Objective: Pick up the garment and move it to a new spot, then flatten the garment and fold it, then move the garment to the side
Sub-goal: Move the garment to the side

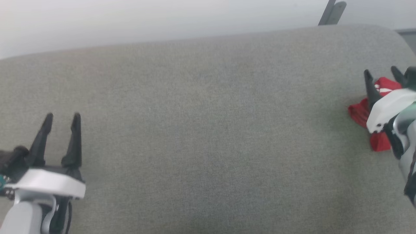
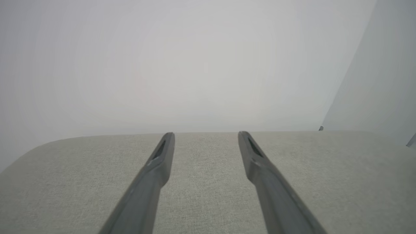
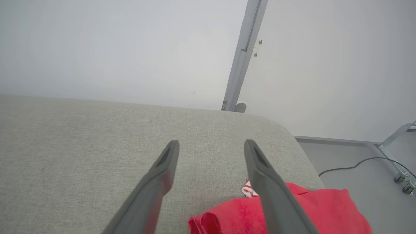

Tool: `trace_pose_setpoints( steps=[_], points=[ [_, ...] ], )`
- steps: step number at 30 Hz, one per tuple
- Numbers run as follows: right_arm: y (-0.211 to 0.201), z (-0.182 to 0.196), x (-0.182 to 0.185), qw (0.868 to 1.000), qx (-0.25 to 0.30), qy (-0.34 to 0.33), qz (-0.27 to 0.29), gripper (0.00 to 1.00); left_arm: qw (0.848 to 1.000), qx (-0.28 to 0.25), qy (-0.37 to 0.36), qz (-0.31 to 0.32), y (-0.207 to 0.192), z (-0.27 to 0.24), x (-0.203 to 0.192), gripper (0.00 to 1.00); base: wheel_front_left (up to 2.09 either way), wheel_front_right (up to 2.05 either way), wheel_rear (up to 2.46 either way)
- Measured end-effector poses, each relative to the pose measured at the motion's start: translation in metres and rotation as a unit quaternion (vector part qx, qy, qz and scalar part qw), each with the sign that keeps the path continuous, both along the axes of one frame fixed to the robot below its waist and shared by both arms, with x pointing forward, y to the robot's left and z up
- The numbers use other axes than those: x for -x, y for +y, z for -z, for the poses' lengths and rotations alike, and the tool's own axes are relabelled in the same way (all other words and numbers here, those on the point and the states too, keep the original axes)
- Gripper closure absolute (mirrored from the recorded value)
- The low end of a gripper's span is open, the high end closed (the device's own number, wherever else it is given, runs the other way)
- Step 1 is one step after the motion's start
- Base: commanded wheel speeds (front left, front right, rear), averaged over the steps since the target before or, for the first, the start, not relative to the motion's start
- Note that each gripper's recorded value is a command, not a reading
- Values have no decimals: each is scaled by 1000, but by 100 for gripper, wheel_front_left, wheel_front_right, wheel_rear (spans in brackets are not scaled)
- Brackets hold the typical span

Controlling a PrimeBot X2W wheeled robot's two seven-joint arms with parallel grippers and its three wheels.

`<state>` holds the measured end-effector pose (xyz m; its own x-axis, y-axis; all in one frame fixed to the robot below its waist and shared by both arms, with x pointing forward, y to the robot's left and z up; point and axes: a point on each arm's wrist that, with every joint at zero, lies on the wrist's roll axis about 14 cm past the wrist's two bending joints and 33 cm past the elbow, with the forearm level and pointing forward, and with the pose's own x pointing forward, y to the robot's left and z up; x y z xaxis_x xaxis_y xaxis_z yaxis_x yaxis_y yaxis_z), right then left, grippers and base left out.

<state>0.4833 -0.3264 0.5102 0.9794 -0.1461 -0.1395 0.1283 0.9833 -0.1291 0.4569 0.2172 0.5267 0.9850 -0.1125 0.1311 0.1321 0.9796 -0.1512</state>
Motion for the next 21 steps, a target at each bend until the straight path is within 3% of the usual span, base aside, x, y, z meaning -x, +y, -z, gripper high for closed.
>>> trace_pose_setpoints(
  steps=[8,21],
  points=[
    [29,-17,20,998,-5,-56,-30,0,999,-23,3,-36,29,-2,31,0,0,0,0],
    [82,-9,66,993,-9,-95,-68,0,996,-15,21,-90,66,7,73,0,0,0,0]
  ],
)
